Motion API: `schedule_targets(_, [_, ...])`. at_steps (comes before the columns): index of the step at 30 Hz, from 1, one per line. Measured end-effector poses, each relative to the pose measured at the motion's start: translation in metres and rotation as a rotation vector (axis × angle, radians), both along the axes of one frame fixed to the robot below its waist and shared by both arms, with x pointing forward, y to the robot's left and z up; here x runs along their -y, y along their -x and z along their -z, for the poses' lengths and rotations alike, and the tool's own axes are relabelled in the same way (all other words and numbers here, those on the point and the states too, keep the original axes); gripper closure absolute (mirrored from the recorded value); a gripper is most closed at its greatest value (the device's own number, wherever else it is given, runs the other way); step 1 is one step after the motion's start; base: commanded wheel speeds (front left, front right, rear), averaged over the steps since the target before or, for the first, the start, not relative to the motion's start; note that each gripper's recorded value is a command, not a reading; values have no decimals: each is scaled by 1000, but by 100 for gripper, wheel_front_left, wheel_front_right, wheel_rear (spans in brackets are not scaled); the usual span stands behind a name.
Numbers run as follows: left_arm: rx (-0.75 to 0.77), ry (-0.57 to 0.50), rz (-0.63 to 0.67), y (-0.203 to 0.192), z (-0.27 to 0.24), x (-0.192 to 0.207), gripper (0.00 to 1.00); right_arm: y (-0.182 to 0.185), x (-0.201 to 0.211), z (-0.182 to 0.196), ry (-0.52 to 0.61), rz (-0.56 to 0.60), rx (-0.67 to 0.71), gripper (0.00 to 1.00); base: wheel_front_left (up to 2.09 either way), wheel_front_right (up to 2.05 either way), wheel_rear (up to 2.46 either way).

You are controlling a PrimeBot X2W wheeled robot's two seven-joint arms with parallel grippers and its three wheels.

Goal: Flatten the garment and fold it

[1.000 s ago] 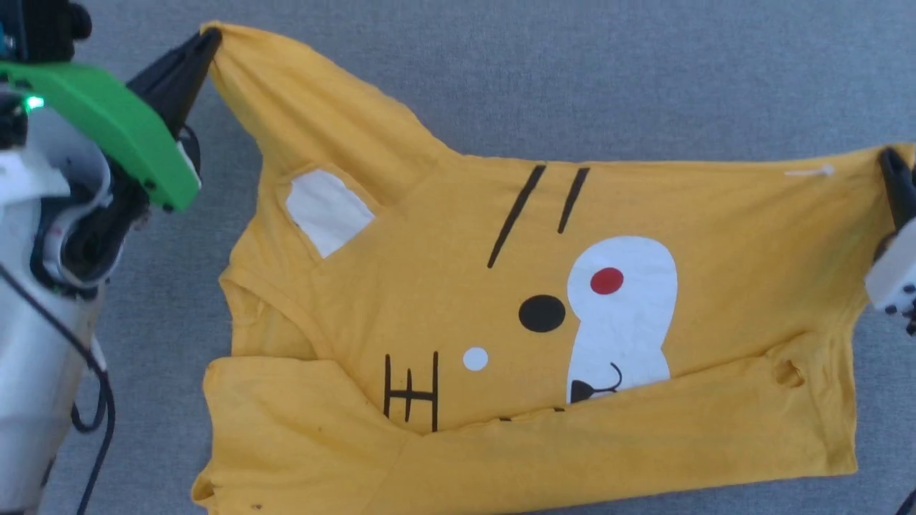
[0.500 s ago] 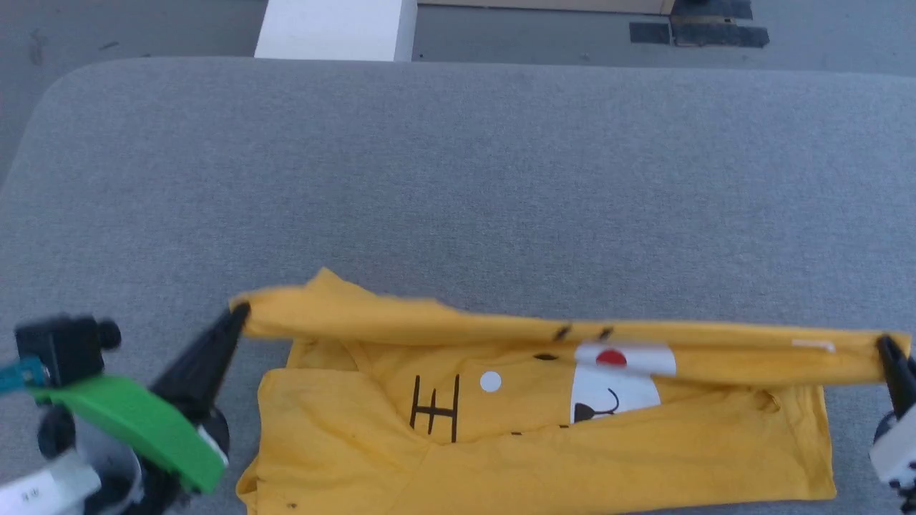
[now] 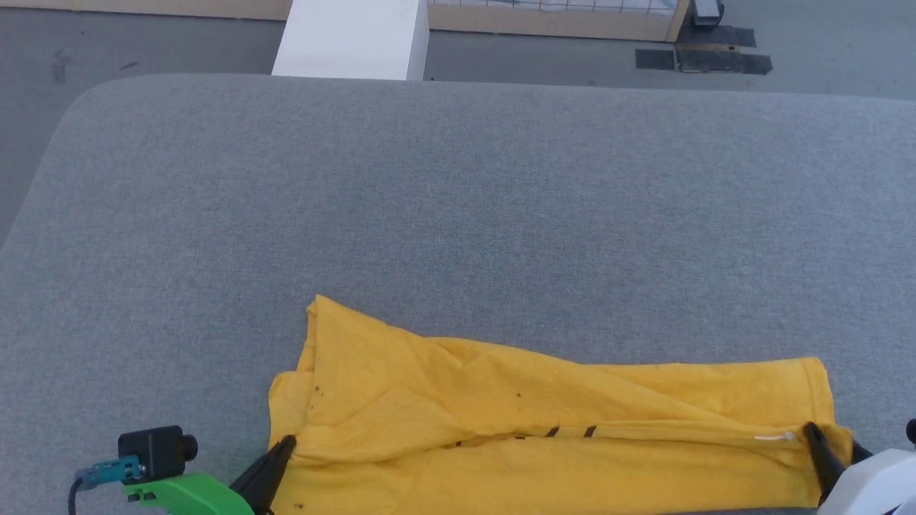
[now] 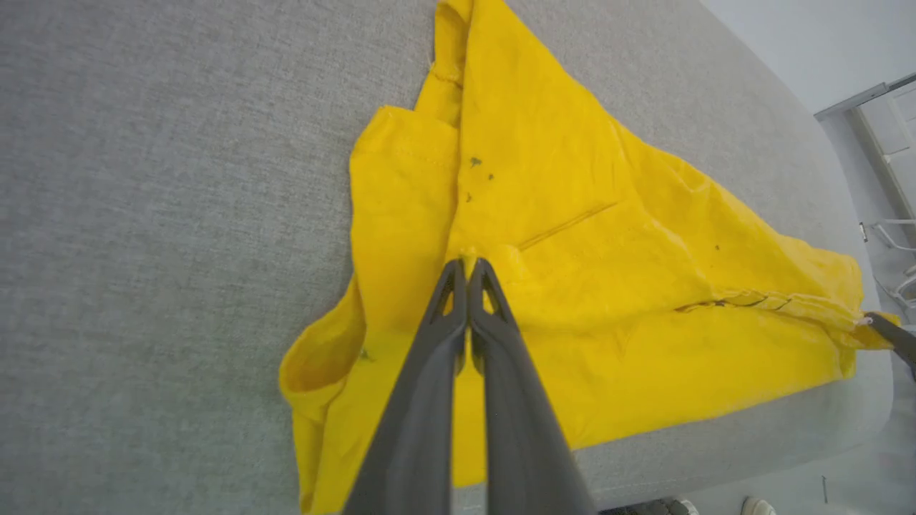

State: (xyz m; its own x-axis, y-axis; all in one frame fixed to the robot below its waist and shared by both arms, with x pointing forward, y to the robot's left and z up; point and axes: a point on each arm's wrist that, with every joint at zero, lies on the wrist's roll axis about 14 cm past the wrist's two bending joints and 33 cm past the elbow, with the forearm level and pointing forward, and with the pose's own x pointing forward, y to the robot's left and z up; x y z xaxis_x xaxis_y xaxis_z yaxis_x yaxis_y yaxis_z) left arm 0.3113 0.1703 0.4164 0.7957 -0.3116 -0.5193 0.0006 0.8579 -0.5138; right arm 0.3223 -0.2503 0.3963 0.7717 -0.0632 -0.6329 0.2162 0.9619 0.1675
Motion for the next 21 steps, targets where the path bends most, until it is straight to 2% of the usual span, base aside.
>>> schedule_targets(1, [7, -4, -5, -2, 0, -1, 0, 0, 0, 0, 1, 0, 1, 0, 0, 0, 0])
schedule_targets(6, [110, -15, -69, -18, -15, -7, 0, -7, 3, -15, 7, 8, 56, 0, 0, 0, 0])
schedule_targets(12, [373, -109, -248, -40, -58, -38, 0, -10, 22, -44, 31, 60, 147, 0, 0, 0, 0])
schedule_targets(15, [491, -186, -296, -44, -77, -45, 0, -4, 26, -40, 71, 55, 113, 0, 0, 0, 0])
schedule_targets(21, [586, -316, -310, -46, -92, -46, 0, 5, 20, -9, 59, 38, -3, 0, 0, 0, 0])
